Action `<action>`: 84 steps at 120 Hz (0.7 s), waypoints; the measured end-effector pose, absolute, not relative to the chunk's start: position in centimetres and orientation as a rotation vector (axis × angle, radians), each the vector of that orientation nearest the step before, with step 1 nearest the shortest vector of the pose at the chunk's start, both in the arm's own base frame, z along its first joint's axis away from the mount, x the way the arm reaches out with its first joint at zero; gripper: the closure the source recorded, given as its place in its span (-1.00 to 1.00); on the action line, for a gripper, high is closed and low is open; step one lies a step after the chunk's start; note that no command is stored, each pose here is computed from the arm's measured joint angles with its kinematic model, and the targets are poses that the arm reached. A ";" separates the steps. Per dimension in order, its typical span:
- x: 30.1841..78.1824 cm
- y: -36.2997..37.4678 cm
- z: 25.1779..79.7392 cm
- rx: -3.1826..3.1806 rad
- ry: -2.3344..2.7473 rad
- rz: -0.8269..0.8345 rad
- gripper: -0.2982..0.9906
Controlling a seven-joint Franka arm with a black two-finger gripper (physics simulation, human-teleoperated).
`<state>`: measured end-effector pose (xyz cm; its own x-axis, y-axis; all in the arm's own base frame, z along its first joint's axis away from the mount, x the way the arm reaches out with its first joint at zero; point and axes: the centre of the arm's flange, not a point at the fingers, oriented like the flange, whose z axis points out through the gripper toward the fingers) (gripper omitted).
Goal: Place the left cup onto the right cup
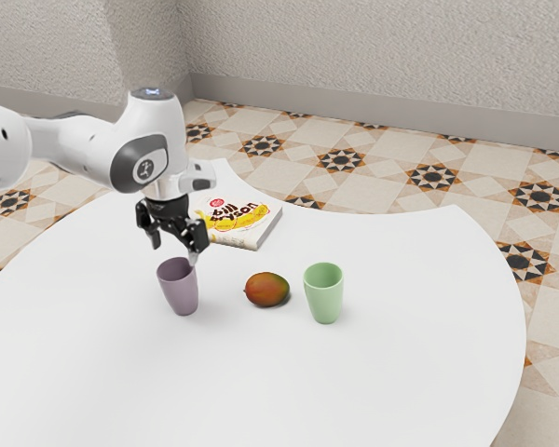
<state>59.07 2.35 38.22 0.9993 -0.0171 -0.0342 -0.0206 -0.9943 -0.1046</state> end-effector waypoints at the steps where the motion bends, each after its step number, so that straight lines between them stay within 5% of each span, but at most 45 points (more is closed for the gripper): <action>1: 59.1 2.3 38.2 -3.036 0.029 0.048 -0.54; 84: 61.2 2.2 31.8 -3.053 0.026 -0.029 -0.54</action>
